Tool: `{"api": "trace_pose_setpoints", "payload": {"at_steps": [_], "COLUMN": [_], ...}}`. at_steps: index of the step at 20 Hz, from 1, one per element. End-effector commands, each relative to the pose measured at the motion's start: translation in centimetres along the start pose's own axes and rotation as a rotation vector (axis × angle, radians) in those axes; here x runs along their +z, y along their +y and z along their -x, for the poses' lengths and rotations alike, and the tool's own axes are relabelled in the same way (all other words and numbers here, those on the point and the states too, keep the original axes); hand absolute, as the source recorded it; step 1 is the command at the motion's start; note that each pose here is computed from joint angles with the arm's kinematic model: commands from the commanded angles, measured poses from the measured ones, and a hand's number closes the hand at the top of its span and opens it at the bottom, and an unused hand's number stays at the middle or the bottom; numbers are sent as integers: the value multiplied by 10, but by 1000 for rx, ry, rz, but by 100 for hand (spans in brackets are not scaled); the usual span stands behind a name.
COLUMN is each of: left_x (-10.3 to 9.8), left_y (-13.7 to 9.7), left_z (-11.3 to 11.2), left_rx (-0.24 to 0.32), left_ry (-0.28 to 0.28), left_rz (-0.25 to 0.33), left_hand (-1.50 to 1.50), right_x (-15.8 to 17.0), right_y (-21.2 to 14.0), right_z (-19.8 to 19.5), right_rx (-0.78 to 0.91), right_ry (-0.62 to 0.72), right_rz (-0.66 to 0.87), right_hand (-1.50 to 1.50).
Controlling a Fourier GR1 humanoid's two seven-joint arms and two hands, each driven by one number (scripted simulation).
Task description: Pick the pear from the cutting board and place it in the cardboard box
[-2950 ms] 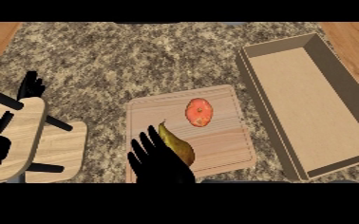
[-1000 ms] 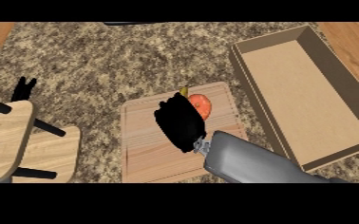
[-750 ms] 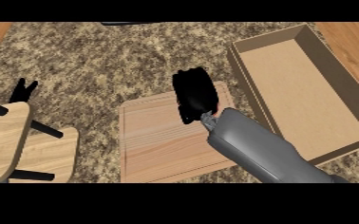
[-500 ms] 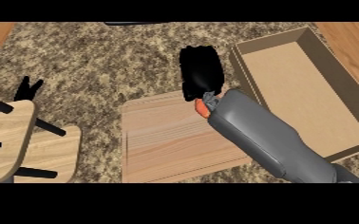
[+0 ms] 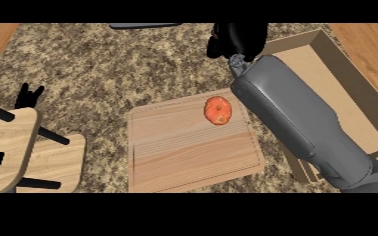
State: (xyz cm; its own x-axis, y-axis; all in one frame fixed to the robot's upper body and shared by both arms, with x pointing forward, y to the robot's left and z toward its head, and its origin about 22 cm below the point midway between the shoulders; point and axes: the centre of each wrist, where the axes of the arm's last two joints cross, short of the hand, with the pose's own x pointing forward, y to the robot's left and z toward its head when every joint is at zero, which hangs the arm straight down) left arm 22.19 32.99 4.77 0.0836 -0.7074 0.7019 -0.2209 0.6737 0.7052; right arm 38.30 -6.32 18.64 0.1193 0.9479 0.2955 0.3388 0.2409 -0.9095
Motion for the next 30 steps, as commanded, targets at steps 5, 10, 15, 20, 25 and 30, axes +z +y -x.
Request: {"api": "trace_pose_setpoints", "payload": {"at_steps": [5, 10, 15, 20, 25, 30], "left_x": [-4, -4, -9, -11, -6, -14], "left_y": [-37, -39, -38, -33, -37, -33], "left_z": [-54, -46, -54, -49, -44, -52], "left_rx": [311, 322, 324, 324, 340, 341], "left_ry": [-258, -237, -262, -251, -248, -268], "left_rz": [224, 236, 235, 236, 234, 249], "left_hand": [0, 0, 0, 0, 0, 0], "right_x": [-46, -63, -71, -70, -63, -61], "right_y": [-34, -44, -29, -11, 3, 6], "right_z": [43, 77, 120, 157, 192, 217], "right_rx": [-59, -7, 93, 71, 101, 30], "right_ry": [276, 350, 425, 522, 523, 520], "right_rz": [181, 175, 33, -199, -373, -513], "right_hand": [150, 150, 150, 150, 150, -150]}}
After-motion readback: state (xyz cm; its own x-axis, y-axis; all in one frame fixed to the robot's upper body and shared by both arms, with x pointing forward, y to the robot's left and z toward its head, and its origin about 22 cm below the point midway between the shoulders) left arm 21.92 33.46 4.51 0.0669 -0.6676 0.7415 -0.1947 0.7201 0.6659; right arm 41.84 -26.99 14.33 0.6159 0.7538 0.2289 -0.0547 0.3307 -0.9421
